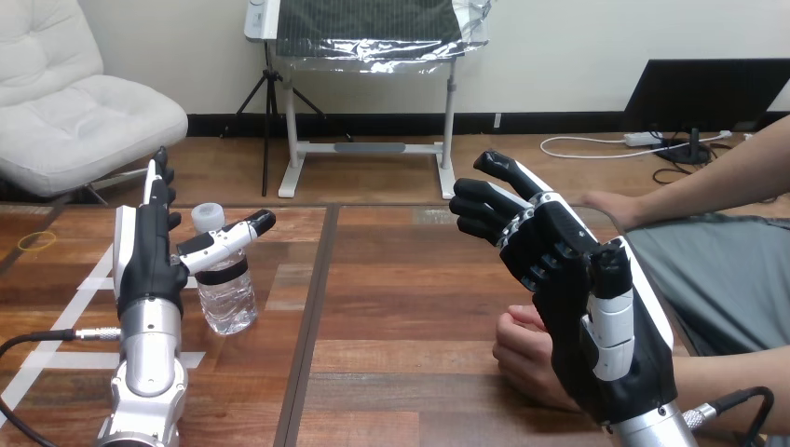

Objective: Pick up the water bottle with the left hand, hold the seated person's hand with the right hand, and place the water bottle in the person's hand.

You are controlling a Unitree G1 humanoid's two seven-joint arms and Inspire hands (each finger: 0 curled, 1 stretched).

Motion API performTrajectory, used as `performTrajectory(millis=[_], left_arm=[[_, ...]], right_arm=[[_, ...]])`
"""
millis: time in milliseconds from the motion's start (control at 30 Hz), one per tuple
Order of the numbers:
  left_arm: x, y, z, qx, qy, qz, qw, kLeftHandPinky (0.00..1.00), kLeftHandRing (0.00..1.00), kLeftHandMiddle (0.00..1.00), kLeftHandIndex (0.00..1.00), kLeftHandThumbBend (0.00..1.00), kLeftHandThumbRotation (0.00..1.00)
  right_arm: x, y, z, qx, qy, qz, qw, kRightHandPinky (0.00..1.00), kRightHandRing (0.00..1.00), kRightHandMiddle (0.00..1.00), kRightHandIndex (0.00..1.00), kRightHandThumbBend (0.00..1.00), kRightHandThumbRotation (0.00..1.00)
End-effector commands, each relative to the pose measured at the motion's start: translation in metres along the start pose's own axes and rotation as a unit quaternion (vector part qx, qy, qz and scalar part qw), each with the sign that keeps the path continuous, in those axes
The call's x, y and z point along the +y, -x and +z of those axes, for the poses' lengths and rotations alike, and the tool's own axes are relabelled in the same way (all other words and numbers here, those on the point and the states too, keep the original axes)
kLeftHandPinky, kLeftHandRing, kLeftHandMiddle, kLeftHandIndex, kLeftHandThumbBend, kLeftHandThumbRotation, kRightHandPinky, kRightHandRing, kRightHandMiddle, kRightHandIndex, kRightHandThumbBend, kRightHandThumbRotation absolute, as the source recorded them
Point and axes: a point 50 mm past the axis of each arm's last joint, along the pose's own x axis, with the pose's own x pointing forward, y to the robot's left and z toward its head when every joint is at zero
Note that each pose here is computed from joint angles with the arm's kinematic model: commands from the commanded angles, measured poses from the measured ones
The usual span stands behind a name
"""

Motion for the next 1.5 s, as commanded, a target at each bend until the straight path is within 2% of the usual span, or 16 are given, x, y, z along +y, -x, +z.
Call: performTrajectory(millis=[0, 967, 1467], left_arm=[[0.001, -0.016, 0.022, -0.028, -0.008, -0.003, 0.9996, 0.92, 0.97, 0.97, 0.99, 0.91, 0.24], [-0.004, -0.013, 0.01, 0.012, -0.027, -0.016, 0.9994, 0.9, 0.96, 0.97, 0.99, 0.91, 0.25], [-0.006, -0.014, 0.007, 0.034, -0.028, -0.023, 0.9988, 0.9, 0.96, 0.97, 0.99, 0.92, 0.25]], right_arm=[[-0.001, -0.012, 0.011, -0.034, 0.01, 0.012, 0.9993, 0.85, 0.84, 0.84, 0.88, 0.77, 1.0], [0.0, -0.012, 0.012, -0.036, 0.008, 0.015, 0.9992, 0.85, 0.83, 0.84, 0.88, 0.76, 1.0], [-0.001, -0.012, 0.012, -0.037, 0.011, 0.015, 0.9991, 0.84, 0.83, 0.84, 0.88, 0.77, 1.0]])
